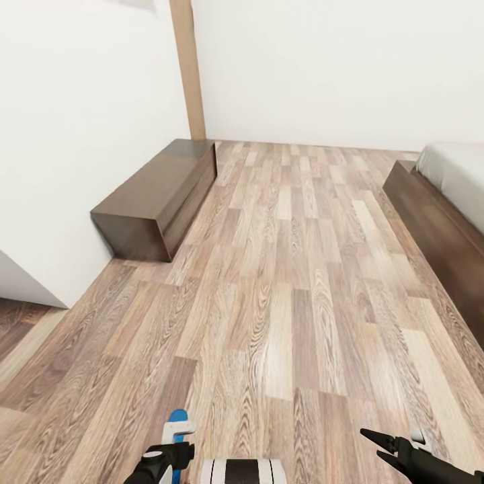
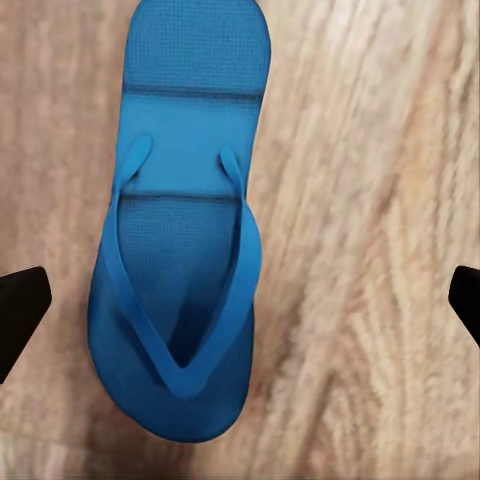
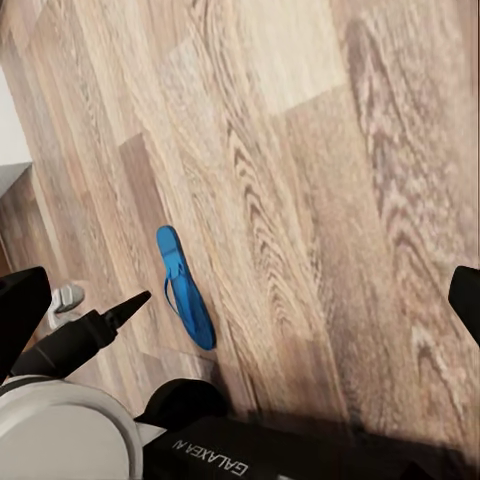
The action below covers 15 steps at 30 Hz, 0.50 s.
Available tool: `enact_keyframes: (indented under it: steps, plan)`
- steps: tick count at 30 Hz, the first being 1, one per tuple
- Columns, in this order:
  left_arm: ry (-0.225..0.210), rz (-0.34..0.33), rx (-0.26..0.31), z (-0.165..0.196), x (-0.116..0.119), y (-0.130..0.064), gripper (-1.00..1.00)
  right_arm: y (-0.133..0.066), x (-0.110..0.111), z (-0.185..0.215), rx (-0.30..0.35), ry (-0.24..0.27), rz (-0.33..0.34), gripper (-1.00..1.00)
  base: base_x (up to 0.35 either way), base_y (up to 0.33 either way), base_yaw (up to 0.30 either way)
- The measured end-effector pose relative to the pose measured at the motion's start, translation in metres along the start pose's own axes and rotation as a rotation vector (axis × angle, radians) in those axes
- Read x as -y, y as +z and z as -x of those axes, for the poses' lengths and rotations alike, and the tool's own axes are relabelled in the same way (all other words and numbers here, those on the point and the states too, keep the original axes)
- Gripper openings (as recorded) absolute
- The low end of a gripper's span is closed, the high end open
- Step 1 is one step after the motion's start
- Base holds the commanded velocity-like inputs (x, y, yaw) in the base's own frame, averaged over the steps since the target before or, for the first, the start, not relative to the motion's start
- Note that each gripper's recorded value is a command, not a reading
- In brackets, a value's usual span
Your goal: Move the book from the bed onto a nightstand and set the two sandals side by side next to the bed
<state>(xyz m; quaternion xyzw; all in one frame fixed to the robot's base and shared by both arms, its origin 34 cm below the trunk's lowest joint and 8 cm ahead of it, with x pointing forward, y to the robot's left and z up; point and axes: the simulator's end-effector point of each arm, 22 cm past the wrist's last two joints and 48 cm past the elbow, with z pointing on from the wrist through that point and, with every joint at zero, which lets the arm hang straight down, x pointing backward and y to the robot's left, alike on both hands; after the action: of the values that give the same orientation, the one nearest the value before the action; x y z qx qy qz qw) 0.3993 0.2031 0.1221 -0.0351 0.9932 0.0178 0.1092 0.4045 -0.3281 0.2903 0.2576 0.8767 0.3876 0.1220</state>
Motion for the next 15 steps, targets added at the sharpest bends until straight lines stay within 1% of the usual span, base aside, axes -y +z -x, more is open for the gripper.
enact_keyframes:
  steps: [4,7,9,11,15]
  plan:
    - [-0.006,0.003,0.032,0.009,-0.001,-0.001,1.0,0.0,0.0,0.0,0.0,0.0,0.0,1.0,0.0,0.0,0.0]
    - [-0.013,0.004,0.081,0.033,-0.001,-0.005,1.0,0.0,0.0,0.0,0.0,0.0,0.0,1.0,0.0,0.0,0.0]
    - [-0.016,0.002,0.104,0.046,-0.001,-0.008,1.0,0.0,0.0,0.0,0.0,0.0,0.0,1.0,0.0,0.0,0.0]
    - [-0.014,0.006,0.107,0.051,-0.004,-0.009,1.0,0.0,0.0,0.0,0.0,0.0,0.0,1.0,0.0,0.0,0.0]
    - [-0.003,0.024,0.109,0.063,-0.019,-0.009,1.0,0.0,0.0,0.0,0.0,0.0,0.0,1.0,0.0,0.0,0.0]
